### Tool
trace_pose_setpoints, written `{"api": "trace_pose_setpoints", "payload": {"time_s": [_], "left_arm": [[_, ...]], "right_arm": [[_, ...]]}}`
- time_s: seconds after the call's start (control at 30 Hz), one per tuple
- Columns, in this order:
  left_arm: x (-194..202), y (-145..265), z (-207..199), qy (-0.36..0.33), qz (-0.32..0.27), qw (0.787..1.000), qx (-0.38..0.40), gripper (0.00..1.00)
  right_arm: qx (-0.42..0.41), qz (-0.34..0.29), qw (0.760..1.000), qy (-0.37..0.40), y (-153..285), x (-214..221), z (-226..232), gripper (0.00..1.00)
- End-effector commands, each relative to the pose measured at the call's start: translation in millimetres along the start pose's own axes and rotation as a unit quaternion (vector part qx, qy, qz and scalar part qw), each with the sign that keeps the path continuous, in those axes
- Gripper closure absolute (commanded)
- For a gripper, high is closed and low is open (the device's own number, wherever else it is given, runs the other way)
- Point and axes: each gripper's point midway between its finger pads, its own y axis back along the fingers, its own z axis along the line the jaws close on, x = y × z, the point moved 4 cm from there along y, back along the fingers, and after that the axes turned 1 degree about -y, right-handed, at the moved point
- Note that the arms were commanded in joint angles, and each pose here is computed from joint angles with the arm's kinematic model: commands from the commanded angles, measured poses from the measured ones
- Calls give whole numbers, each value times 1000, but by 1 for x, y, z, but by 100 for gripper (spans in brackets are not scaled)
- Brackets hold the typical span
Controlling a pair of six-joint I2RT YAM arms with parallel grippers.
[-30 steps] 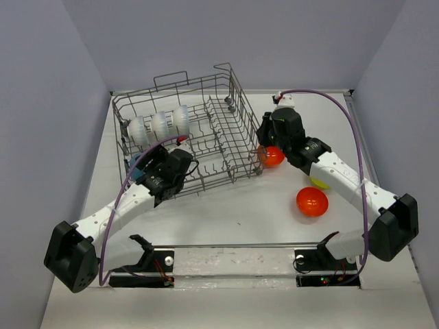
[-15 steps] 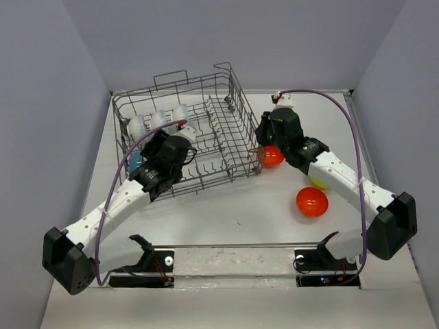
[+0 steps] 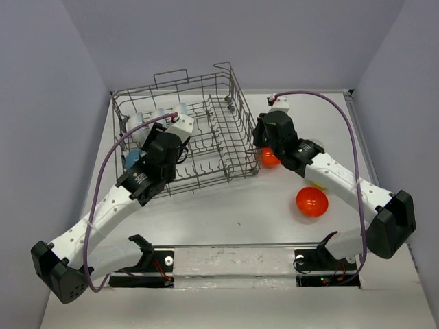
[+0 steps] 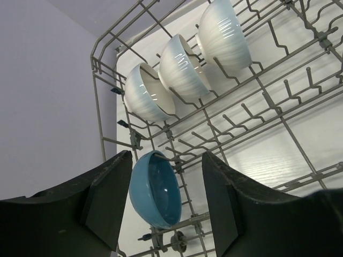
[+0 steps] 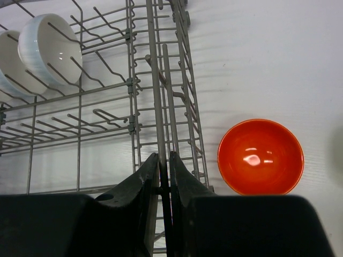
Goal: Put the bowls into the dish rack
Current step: Move the dish rack to the center of the board.
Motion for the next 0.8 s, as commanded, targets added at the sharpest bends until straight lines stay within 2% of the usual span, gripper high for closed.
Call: {"api": "trace_pose_setpoints", "payload": {"time_s": [0.0,0.17,0.43,0.6,0.77], "left_arm": [[-28,13,17,74,-44,996,-14,33],[-34,20,20,130,-46,990,-13,33],[-29,14,5,178,-27,984,4,31],[-28,13,-1,203,-39,978,12,31],[-25,21,10,257,-67,964,-11,22]], "right_arm": [[34,65,997,11,2,42,-6,99],[39,67,997,13,12,47,-8,99],[44,73,996,13,23,56,-6,99],[62,86,994,20,23,70,-13,99],[64,95,993,18,30,82,-16,99]]}}
